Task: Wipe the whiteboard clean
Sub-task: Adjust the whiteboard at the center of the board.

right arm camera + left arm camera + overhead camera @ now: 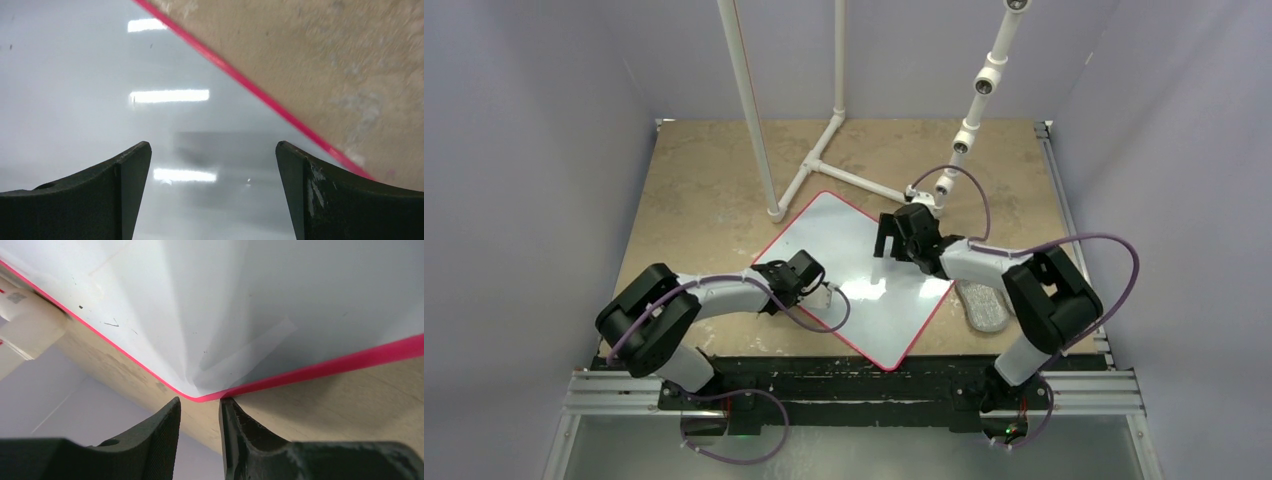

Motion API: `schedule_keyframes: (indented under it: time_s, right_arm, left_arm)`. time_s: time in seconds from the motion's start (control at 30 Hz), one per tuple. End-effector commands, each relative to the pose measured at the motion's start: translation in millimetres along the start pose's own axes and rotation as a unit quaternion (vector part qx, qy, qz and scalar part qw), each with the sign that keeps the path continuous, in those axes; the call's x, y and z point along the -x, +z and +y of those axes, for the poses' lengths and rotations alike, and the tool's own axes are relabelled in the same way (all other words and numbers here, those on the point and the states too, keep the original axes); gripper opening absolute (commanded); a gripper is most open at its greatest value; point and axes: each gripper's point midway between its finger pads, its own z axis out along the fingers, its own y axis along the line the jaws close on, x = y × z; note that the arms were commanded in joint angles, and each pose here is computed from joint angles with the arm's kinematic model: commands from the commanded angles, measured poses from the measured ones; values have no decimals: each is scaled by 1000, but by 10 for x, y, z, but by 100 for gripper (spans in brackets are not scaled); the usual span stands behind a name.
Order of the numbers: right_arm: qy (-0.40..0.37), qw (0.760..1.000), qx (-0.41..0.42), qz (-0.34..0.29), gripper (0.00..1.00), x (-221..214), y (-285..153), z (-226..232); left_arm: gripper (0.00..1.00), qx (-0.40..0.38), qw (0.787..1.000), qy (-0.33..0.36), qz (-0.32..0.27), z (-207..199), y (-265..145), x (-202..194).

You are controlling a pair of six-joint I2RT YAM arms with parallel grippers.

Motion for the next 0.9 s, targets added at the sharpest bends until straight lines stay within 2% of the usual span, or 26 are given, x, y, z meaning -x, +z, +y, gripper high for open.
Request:
schedule_keyframes:
  time_s: [0.0,0.27,0.43,0.57,0.7,0.87]
  right_arm:
    - [23,986,-11,163,97,-1048,-341,-213]
    - [44,983,-9,176,97,-1273,-621,-216]
    - [13,995,-62,81,99,-558,-500,-265]
    - [31,995,-94,31,99,-126,-362,-437]
    - [41,993,-106,12,99,32,-238,-615]
    - [22,995,-98,2,99,127,-232,-591]
  left_arm:
    - [34,-40,987,-14,-156,-110,161,658]
    - [34,-57,986,-14,-155,-30,252,706]
    - [34,-60,985,-31,-159,32,113,556]
    - [35,-60,978,-75,-187,222,-146,429]
    - [36,-74,968,-107,-215,315,-316,417]
    - [36,-82,970,-109,-201,243,-206,407]
